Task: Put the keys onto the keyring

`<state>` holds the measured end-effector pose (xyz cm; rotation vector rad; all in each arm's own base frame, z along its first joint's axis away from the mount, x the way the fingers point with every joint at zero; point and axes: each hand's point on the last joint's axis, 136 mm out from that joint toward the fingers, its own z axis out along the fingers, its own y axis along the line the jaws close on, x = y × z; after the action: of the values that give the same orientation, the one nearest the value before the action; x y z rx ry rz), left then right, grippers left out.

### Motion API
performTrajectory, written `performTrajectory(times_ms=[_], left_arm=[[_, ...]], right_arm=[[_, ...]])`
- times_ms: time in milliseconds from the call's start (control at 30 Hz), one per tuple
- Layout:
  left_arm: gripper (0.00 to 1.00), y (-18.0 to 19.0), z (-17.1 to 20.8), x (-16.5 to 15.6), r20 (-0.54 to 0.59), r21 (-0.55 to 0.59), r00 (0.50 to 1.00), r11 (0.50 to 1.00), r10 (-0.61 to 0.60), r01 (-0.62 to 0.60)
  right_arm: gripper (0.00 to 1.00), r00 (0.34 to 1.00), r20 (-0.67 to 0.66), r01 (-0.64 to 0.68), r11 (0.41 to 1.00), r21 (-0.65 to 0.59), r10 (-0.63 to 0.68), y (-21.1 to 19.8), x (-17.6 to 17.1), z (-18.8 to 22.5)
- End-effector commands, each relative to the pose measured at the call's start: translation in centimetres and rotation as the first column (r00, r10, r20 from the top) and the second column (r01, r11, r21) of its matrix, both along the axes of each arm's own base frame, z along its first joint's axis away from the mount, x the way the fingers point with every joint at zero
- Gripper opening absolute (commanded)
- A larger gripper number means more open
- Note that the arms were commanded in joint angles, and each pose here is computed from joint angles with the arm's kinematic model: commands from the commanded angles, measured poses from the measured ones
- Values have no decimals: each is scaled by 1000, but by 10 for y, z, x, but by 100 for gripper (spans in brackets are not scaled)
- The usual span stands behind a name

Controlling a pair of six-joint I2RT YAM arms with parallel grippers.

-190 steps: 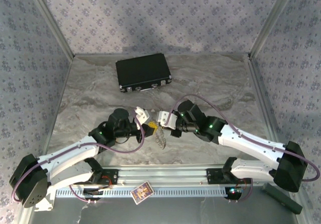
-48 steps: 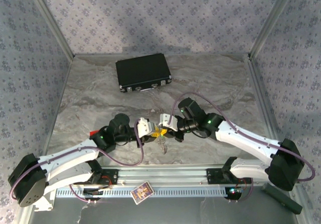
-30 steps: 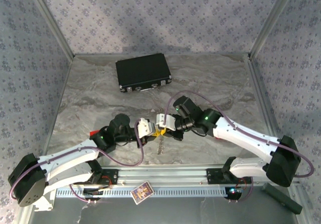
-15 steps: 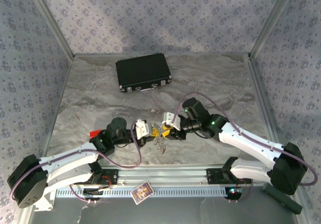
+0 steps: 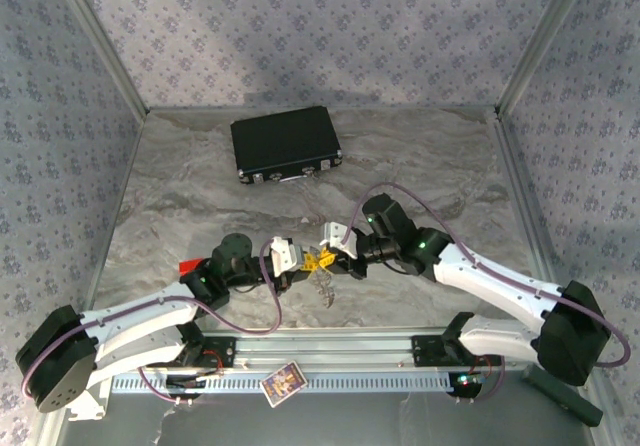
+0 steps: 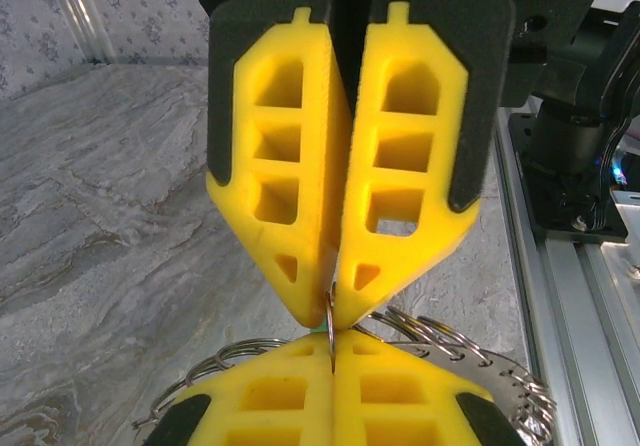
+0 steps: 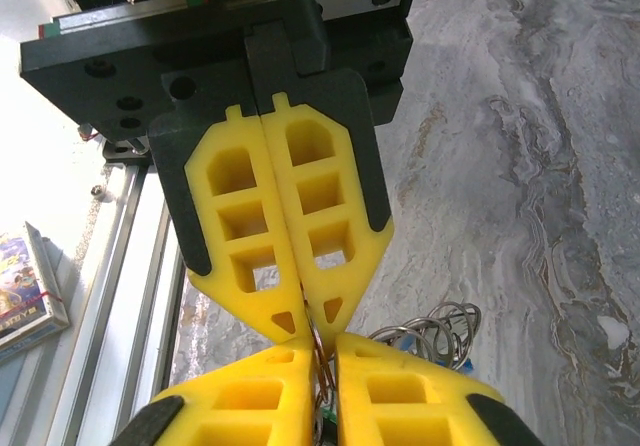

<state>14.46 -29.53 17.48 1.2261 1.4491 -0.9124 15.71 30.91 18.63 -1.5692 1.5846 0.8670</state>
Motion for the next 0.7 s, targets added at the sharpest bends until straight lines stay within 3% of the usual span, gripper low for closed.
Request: performTrajectory(times_ms=[0, 100, 200, 300, 400, 667], left_arm=[[0, -5, 19, -4, 40, -67, 998, 997, -38, 41], [0, -4, 21, -5, 41, -75, 998, 996, -40, 43], [0, -3, 20, -4, 39, -70, 999, 997, -27, 30], [12, 0, 14, 3, 21, -25, 1000, 1000, 15, -15], [16, 2, 8, 7, 7, 31, 999, 999, 36, -36], [11, 1, 8, 8, 3, 51, 999, 998, 32, -32]], right_arm=[[7, 1000, -14, -9, 1000, 4, 9, 1, 0, -2], [0, 1000, -17, -11, 1000, -5, 11, 1, -1, -3], [0, 1000, -15, -11, 1000, -25, 11, -1, -1, -3], [0, 1000, 2, -18, 998, -61, 18, -2, -2, -2], [0, 999, 27, -25, 994, -109, 28, -4, -3, -1], [0, 996, 65, -44, 978, -204, 58, 0, -8, 1]])
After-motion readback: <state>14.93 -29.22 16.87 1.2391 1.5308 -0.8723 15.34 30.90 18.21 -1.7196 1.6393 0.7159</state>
